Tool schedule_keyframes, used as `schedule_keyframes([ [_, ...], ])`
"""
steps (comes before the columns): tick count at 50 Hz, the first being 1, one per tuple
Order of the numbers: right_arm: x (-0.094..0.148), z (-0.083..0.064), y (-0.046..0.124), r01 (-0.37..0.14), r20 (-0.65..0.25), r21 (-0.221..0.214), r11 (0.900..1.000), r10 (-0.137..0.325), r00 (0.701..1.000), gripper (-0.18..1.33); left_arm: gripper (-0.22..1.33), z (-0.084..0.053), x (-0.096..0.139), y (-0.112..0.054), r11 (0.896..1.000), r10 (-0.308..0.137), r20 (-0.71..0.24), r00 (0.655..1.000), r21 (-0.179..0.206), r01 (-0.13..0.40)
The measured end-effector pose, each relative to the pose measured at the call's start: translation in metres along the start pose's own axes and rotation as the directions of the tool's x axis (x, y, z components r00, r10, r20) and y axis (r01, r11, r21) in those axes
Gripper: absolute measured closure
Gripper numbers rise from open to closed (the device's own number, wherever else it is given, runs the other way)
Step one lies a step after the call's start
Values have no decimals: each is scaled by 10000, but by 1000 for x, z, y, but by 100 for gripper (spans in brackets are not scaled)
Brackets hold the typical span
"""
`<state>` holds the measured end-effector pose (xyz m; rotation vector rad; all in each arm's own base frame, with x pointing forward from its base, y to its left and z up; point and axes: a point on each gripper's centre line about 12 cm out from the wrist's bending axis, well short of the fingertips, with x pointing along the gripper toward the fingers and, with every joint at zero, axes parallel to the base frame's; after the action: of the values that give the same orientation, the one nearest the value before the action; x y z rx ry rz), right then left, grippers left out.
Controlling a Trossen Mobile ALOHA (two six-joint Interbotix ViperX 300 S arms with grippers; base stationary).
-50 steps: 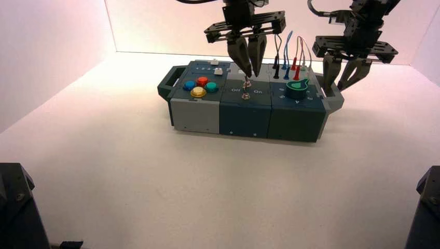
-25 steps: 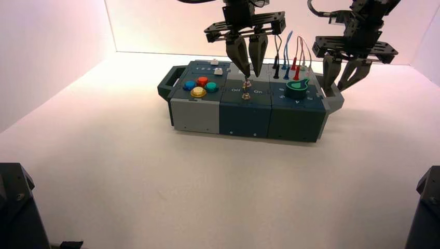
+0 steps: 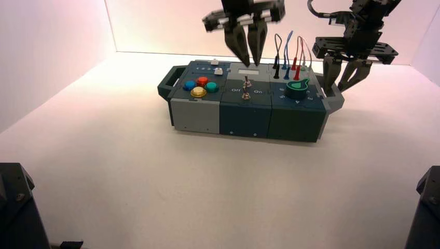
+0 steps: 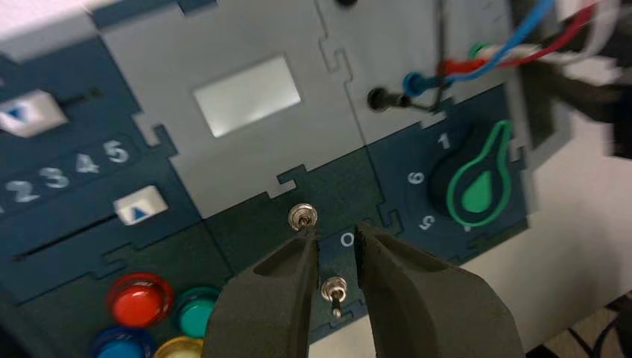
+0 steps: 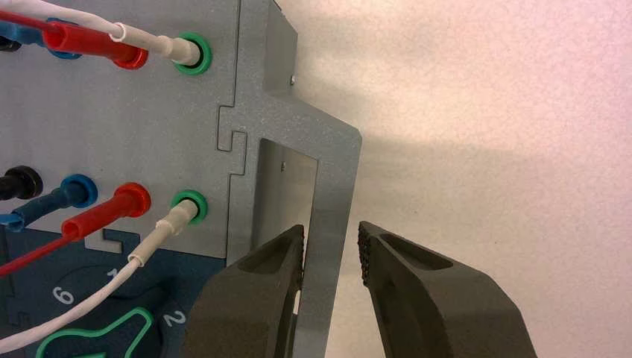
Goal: Flip the bottom switch on with the left gripper.
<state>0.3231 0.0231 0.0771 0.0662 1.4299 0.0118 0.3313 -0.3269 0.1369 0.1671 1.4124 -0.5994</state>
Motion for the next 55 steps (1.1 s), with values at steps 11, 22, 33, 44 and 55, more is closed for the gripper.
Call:
schedule_keyframes([
  [11,0,0,0,-2,-16,-15,10000,2,10000,33,52,-4,0,3,10000,42,-110,9999,-68,-43],
  [22,0,0,1,-3,-1,-16,10000,3,10000,33,53,-12,12,7,9998,128,-445,9989,-151,-135],
  [33,0,0,0,-2,-16,-15,10000,2,10000,33,53,-13,23,9,9996,184,-666,9976,-182,-197],
  [44,0,0,0,-2,-1,-15,10000,2,10000,33,55,-12,30,11,9995,207,-751,9970,-213,-223],
  [55,0,0,0,-2,-16,-15,10000,2,10000,33,77,-8,29,11,9995,179,-656,9977,-255,-196],
])
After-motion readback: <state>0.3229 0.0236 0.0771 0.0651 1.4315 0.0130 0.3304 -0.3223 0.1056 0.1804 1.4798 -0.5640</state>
